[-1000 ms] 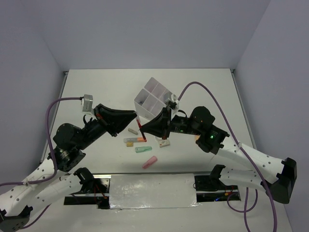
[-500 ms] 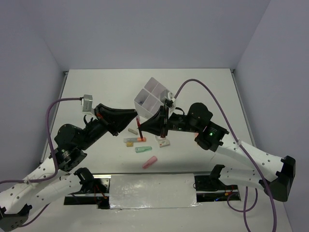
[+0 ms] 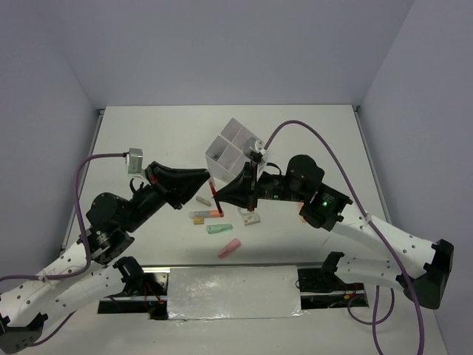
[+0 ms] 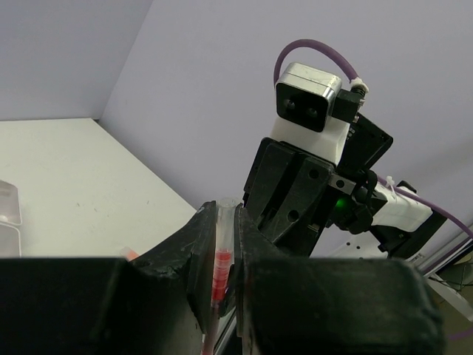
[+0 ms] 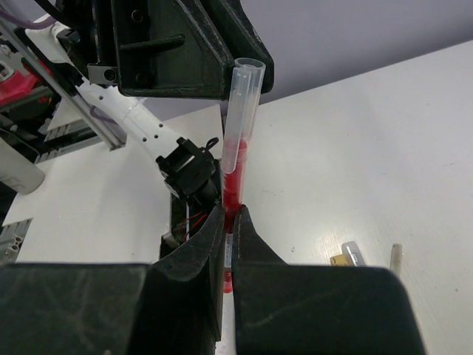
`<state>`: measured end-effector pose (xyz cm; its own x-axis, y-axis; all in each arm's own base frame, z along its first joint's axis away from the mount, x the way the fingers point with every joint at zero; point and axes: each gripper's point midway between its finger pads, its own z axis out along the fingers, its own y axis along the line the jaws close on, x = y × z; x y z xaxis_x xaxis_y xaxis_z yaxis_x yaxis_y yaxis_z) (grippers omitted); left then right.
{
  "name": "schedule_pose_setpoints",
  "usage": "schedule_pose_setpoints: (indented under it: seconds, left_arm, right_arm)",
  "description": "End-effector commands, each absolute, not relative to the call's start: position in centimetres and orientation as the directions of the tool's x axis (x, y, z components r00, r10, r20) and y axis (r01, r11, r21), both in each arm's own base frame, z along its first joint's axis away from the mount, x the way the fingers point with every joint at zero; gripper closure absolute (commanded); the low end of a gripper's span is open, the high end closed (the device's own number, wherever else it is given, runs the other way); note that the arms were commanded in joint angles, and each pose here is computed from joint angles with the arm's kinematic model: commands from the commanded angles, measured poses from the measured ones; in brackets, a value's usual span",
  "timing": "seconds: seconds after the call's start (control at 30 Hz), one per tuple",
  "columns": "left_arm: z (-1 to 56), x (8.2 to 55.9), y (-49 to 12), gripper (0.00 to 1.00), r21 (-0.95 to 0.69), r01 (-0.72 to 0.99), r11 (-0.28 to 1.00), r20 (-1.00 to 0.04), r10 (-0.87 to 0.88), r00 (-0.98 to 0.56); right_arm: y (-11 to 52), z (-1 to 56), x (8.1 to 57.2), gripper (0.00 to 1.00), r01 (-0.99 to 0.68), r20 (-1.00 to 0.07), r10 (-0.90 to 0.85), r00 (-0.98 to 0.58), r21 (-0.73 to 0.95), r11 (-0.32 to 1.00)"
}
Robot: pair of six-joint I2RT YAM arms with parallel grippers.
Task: Sort the stationery into containers
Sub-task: Close the pen cap on the pen.
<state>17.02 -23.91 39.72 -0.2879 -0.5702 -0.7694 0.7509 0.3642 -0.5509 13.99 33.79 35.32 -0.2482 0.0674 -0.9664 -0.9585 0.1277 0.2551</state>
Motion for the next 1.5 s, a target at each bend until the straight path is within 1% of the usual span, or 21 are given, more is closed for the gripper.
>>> schedule_pose_setpoints:
  seconds: [0.0, 0.07, 0.4, 0.5, 0.57, 0.7, 0.87, 1.1, 1.13, 1.17, 1.3, 1.33, 1.37, 1.4, 1.47]
  left_arm:
    - [28.8, 15.9, -26.0, 1.0, -0.603, 0.661, 0.446, -0.797, -0.306, -0.52]
    - [28.9, 15.8, -26.1, 1.0, -0.607, 0.663, 0.438, -0.794, -0.309, -0.523]
    - [29.0, 15.6, -26.6, 1.0, -0.624, 0.665, 0.409, -0.781, -0.323, -0.534]
    - [29.8, 15.9, -26.2, 1.0, -0.618, 0.661, 0.426, -0.786, -0.344, -0.514]
    - [30.4, 16.0, -25.8, 1.0, -0.614, 0.657, 0.438, -0.789, -0.356, -0.501]
    - [33.3, 16.4, -24.9, 1.0, -0.601, 0.665, 0.444, -0.796, -0.408, -0.447]
    - [35.1, 15.9, -25.2, 1.0, -0.568, 0.708, 0.42, -0.817, -0.396, -0.42]
    - [35.4, 15.6, -25.5, 1.0, -0.544, 0.736, 0.403, -0.831, -0.379, -0.407]
    - [35.8, 15.5, -25.4, 0.94, -0.54, 0.741, 0.399, -0.833, -0.382, -0.401]
    - [35.9, 15.4, -25.3, 0.9, -0.53, 0.748, 0.4, -0.838, -0.38, -0.391]
    - [36.8, 15.1, -25.0, 0.86, -0.509, 0.766, 0.392, -0.847, -0.387, -0.364]
    - [37.1, 15.0, -24.8, 0.78, -0.505, 0.771, 0.388, -0.847, -0.394, -0.356]
    - [37.4, 15.0, -24.7, 0.72, -0.499, 0.775, 0.388, -0.848, -0.401, -0.346]
    - [38.1, 14.8, -24.5, 0.62, -0.496, 0.781, 0.38, -0.847, -0.412, -0.337]
    - [38.8, 14.5, -24.4, 0.52, -0.484, 0.793, 0.369, -0.848, -0.42, -0.322]
  right_arm:
    - [30.7, 51.1, 13.0, 1.0, -0.991, -0.879, 0.47, 0.074, -0.011, 0.137]
    - [30.7, 51.4, 13.4, 1.0, -0.989, -0.873, 0.481, 0.074, -0.001, 0.15]
    - [30.6, 52.2, 13.4, 1.0, -0.991, -0.848, 0.525, 0.071, 0.001, 0.136]
    - [31.1, 51.2, 12.6, 1.0, -0.995, -0.866, 0.495, 0.075, -0.033, 0.092]
    - [31.6, 49.5, 12.1, 1.0, -0.997, -0.883, 0.465, 0.07, -0.051, 0.053]
    - [31.7, 47.5, 10.8, 1.0, -0.994, -0.896, 0.434, 0.093, -0.105, -0.005]
    - [31.3, 46.2, 11.1, 1.0, -0.995, -0.905, 0.414, 0.102, -0.101, 0.025]
    - [31.5, 45.2, 9.9, 1.0, -0.992, -0.918, 0.384, 0.099, -0.123, -0.038]
    - [31.5, 45.0, 9.8, 1.0, -0.991, -0.92, 0.379, 0.096, -0.125, -0.051]
    - [31.5, 44.8, 9.6, 1.0, -0.99, -0.921, 0.377, 0.097, -0.128, -0.058]
    - [31.5, 44.4, 9.1, 1.0, -0.988, -0.927, 0.363, 0.096, -0.133, -0.08]
    - [31.5, 44.4, 8.9, 1.0, -0.987, -0.926, 0.363, 0.1, -0.14, -0.085]
    - [31.6, 44.1, 8.9, 1.0, -0.987, -0.928, 0.359, 0.097, -0.136, -0.087]
    - [31.6, 44.0, 8.8, 1.0, -0.986, -0.929, 0.357, 0.1, -0.141, -0.091]
    - [31.6, 43.8, 8.8, 1.0, -0.986, -0.93, 0.354, 0.097, -0.138, -0.092]
